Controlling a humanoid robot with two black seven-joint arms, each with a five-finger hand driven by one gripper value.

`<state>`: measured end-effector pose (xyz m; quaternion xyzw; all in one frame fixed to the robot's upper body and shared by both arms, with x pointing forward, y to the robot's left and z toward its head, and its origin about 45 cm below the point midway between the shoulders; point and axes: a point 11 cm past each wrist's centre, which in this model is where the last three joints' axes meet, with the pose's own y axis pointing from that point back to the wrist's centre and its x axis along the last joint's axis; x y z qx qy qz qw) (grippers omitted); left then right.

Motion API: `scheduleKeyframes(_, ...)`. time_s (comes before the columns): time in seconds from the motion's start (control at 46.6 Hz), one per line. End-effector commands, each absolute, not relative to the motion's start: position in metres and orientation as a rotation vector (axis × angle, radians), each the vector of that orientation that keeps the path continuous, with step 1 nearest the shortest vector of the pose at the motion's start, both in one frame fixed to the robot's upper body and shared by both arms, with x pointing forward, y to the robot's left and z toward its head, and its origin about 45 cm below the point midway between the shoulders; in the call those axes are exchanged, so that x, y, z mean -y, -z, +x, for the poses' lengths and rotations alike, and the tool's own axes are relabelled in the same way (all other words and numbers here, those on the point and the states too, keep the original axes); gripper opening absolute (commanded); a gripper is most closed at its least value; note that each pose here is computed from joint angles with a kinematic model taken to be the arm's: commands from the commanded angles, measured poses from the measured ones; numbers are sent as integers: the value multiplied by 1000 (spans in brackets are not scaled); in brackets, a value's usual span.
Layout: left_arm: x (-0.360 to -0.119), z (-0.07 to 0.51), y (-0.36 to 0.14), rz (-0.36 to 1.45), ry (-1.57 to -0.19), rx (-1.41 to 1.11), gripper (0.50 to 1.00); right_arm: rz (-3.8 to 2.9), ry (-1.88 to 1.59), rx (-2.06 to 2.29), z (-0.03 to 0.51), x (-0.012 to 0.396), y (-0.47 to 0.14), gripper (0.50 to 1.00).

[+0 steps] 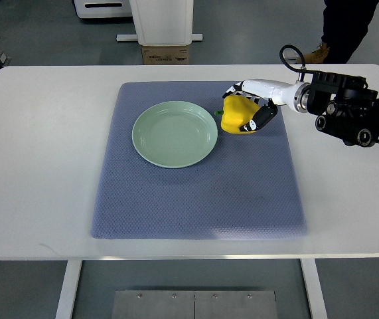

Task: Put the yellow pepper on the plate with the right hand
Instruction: 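Carry the pepper with the right hand over the green plate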

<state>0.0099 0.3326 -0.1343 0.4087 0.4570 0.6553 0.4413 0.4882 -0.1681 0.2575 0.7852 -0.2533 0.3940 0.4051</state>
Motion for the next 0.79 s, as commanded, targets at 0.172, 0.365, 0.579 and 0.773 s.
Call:
scheduleKeyframes(0.172, -333, 10, 134, 1014, -1627, -1134, 1000, 2046, -993, 692, 490, 152, -274, 500)
scheduleKeyframes(0.365, -333, 10, 134, 1014, -1627, -1134, 1000, 2101, -993, 668, 485, 122, -275, 500)
scheduleKeyframes(0.579, -333, 10, 134, 1014, -1627, -1134, 1000, 2153, -985, 633, 476, 91, -270, 500)
scheduleKeyframes(0.773, -333, 10, 134, 1014, -1627, -1134, 1000, 2191, -970, 613, 469, 70, -263, 500)
